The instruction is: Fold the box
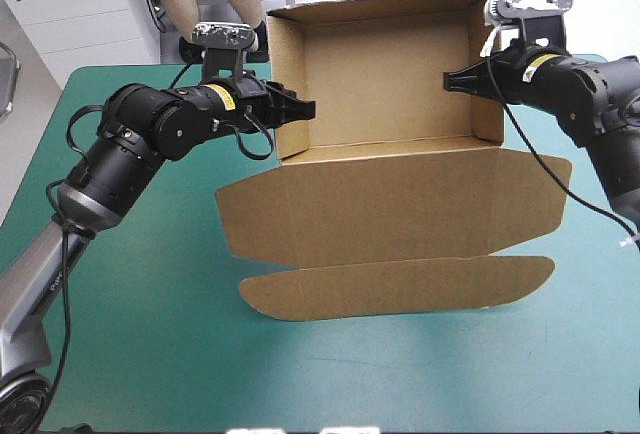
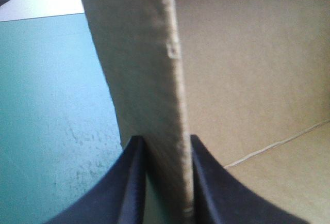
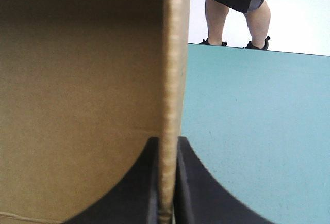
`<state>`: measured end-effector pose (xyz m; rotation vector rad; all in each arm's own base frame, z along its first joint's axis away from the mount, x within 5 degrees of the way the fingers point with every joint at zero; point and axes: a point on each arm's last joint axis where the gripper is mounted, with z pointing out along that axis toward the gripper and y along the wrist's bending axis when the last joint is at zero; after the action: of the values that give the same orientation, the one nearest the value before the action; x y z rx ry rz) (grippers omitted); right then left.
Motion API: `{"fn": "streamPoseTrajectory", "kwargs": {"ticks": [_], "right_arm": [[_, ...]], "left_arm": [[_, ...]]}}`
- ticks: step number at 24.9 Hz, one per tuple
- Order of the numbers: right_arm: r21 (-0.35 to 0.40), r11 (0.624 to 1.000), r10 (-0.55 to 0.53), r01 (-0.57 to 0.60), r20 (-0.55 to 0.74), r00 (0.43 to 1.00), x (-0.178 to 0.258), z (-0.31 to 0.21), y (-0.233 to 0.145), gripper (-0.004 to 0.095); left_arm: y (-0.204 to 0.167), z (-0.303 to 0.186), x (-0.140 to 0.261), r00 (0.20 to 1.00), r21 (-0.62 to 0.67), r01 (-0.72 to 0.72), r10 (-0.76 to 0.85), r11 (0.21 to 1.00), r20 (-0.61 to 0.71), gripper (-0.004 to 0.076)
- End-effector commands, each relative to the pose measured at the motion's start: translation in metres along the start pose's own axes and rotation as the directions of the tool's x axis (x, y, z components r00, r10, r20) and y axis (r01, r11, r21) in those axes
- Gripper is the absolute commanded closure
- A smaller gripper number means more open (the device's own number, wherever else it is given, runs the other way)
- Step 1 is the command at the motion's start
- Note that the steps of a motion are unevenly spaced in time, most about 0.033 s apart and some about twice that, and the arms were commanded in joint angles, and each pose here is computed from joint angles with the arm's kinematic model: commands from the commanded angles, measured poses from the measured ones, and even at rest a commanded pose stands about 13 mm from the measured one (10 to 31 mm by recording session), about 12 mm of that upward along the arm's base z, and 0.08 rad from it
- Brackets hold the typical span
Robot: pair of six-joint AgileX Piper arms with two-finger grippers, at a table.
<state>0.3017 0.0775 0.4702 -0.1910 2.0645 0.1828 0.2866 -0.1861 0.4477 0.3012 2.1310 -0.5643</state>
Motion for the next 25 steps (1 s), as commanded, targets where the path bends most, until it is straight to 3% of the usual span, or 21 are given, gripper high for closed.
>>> {"fn": "streamPoseTrajectory", "kwargs": {"ticks": [1, 7, 14, 20, 25], "right_arm": [[-0.097, 0.993, 0.083, -0.072, 0.123, 0.989, -0.017, -0.023, 0.01, 0.0921], [-0.087, 0.995, 0.058, -0.055, 0.032, 0.998, -0.008, -0.019, 0.01, 0.0921], [-0.07, 0.997, 0.028, -0.045, -0.225, 0.974, 0.017, 0.021, 0.01, 0.0921], [-0.116, 0.989, 0.031, -0.089, -0.424, 0.905, 0.046, 0.083, 0.017, 0.0922], [-0.105, 0.988, 0.033, -0.112, -0.568, 0.822, 0.076, 0.128, 0.017, 0.0923]], "left_arm": [[-0.022, -0.023, -0.019, 0.984, 0.146, 0.044, -0.067, 0.988, 0.163, 0.0734], [-0.02, -0.022, -0.019, 0.986, 0.126, 0.025, -0.045, 0.992, 0.161, 0.0729], [0.001, 0.007, 0.0, 0.999, -0.017, -0.007, 0.006, 1.0, -0.047, 0.0729], [0.041, 0.046, 0.018, 0.962, -0.075, 0.021, -0.04, 0.997, -0.27, 0.0729], [0.059, 0.091, 0.039, 0.915, -0.083, 0.02, -0.052, 0.996, -0.4, 0.0729]]}}
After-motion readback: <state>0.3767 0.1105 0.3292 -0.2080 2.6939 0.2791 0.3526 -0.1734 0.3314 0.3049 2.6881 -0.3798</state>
